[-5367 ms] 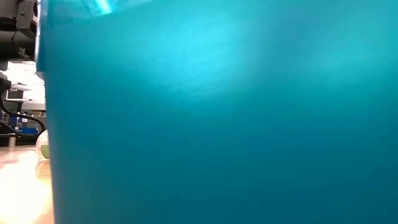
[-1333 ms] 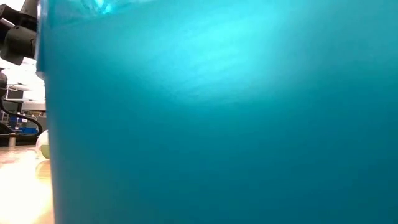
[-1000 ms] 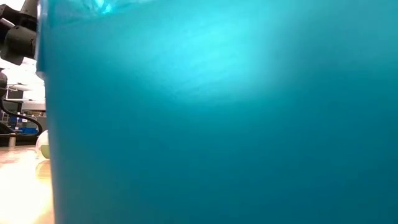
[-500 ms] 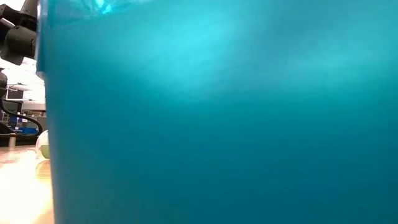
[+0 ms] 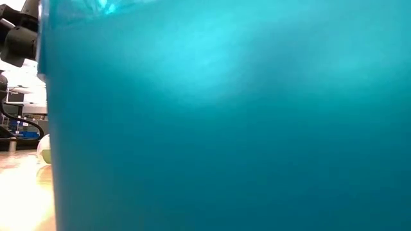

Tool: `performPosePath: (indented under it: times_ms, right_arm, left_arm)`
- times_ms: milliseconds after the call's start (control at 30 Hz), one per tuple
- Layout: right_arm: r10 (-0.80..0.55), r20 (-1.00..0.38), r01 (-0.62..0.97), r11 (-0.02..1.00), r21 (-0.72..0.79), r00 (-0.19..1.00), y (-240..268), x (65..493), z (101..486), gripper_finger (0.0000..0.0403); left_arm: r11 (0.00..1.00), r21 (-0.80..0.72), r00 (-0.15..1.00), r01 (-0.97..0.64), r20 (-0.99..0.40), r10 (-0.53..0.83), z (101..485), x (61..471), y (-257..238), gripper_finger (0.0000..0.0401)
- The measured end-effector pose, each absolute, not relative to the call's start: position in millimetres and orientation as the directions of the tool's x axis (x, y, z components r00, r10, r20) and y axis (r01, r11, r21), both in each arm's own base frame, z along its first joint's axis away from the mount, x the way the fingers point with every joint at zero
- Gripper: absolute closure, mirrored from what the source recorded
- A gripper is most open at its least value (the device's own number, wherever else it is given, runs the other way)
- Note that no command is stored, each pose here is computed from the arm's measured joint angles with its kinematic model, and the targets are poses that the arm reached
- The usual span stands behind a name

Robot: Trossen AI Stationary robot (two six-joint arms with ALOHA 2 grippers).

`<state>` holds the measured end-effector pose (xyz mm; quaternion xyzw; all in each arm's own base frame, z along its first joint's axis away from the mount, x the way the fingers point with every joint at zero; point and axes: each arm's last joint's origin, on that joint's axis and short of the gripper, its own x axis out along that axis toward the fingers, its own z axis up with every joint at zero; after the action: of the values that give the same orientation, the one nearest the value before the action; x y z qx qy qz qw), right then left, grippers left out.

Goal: Pick & place medical supplies in basket/bin
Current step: Put the right white bandage into the yellow basket, then put the white bandage into the yellow basket

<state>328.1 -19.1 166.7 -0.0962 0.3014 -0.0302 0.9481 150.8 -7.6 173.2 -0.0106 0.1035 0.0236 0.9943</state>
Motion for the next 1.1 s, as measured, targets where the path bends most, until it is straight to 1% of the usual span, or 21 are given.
performPosePath:
  times_ms: [133, 200, 467, 600, 700, 867, 1000, 1100]
  right_arm:
    - [-0.136, -0.577, 0.004, 0.974, -0.225, 0.805, -22.7, 328.6, 163.1, 0.0387]
    - [-0.138, -0.582, 0.000, 0.973, -0.231, 0.802, -24.0, 328.3, 162.9, 0.0373]
    - [-0.131, -0.589, -0.022, 0.969, -0.245, 0.797, -20.1, 327.8, 162.6, 0.0238]
    - [-0.151, -0.588, -0.002, 0.968, -0.252, 0.794, -20.6, 327.7, 162.6, 0.0195]
    - [-0.155, -0.588, 0.002, 0.968, -0.252, 0.794, -20.8, 327.6, 162.5, 0.0183]
    - [-0.173, -0.581, 0.011, 0.962, -0.271, 0.795, -15.3, 326.2, 165.9, 0.0184]
    - [-0.168, -0.558, -0.002, 0.957, -0.291, 0.813, -5.8, 323.5, 175.7, 0.0191]
    - [-0.152, -0.562, -0.025, 0.955, -0.295, 0.813, 3.0, 320.7, 179.3, 0.0194]
  left_arm:
    - [0.999, -0.017, 0.978, -0.049, -0.206, 0.045, 173.3, 150.8, -7.6, 0.0199]
    - [0.999, -0.017, 0.978, -0.049, -0.206, 0.045, 173.3, 150.8, -7.6, 0.0199]
    - [0.998, -0.015, 0.977, -0.057, -0.206, 0.053, 173.2, 150.8, -7.4, 0.0199]
    - [0.998, -0.014, 0.976, -0.068, -0.206, 0.064, 173.3, 150.7, -7.0, 0.0199]
    - [0.997, -0.018, 0.976, -0.077, -0.206, 0.071, 173.2, 150.7, -6.8, 0.0199]
    - [0.995, -0.047, 0.975, -0.090, -0.206, 0.079, 173.2, 150.7, -6.6, 0.0199]
    - [0.979, -0.115, 0.967, -0.169, -0.212, 0.142, 172.4, 150.3, -4.7, 0.0199]
    - [0.964, -0.180, 0.961, -0.194, -0.234, 0.150, 170.3, 149.8, -4.5, 0.0198]
